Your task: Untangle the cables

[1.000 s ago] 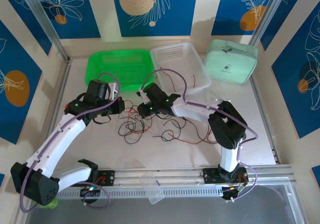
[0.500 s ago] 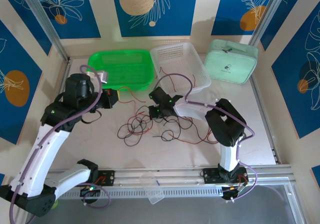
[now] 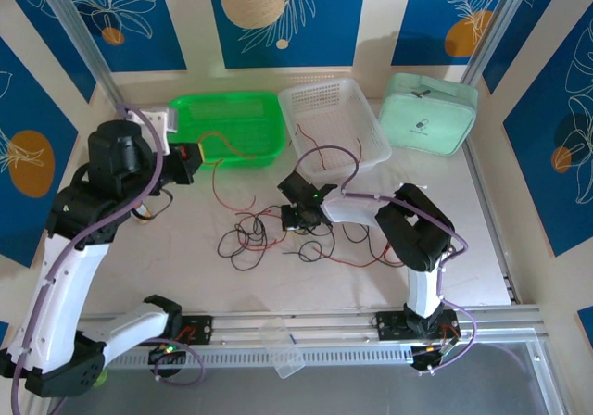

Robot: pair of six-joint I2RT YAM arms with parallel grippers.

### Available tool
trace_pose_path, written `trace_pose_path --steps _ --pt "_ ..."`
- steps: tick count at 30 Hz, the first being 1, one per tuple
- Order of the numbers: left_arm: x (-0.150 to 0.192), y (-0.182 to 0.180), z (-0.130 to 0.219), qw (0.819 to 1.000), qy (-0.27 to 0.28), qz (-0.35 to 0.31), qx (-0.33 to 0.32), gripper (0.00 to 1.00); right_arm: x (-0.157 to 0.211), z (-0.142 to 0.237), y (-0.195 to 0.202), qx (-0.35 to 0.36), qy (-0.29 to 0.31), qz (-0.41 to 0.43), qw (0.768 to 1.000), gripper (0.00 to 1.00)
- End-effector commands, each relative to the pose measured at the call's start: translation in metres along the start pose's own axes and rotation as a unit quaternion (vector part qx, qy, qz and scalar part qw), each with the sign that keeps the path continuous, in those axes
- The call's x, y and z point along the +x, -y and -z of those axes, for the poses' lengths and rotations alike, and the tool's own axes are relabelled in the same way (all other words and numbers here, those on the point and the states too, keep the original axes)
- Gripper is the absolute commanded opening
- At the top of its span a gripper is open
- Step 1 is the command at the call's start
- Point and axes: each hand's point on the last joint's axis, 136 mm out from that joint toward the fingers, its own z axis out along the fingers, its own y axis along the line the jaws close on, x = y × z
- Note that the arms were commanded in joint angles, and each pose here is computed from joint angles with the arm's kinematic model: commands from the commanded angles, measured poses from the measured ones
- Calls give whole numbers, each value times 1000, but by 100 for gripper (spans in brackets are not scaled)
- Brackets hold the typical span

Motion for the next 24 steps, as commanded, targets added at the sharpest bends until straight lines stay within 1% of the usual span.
trace_pose_path --steps 1,3,5,6,7,9,10,12,14,17,20,24 --pt "-24 -2 6 999 29 -32 -25 0 36 -5 14 36 -44 0 998 0" --pt "-36 4 3 998 37 -38 -18 0 37 0 11 38 -40 6 998 0" --pt "-46 10 -3 998 43 -39 -6 0 36 9 9 38 -31 10 999 9" --pt "-50 15 -8 998 45 -38 4 0 34 16 7 36 -23 13 999 20" --pt "-53 19 -13 998 48 -36 14 0 32 24 6 34 -14 14 999 33" --pt "-59 26 -25 998 51 -31 34 0 26 42 3 25 6 16 1000 53" --pt "-63 30 -31 997 55 -29 44 0 23 52 1 19 18 17 1000 61" --pt "-69 38 -43 996 59 -24 66 0 17 73 -2 7 41 21 999 71" --pt "-76 47 -57 993 68 -22 95 0 13 94 -2 -2 62 24 998 78" --pt "-85 63 -77 985 87 -15 146 0 10 124 -1 -16 89 28 996 84" --pt "-93 76 -99 978 97 -9 187 0 12 154 6 -23 115 25 993 87" --pt "-98 91 -129 965 109 -4 238 0 21 194 30 -18 151 5 988 89"
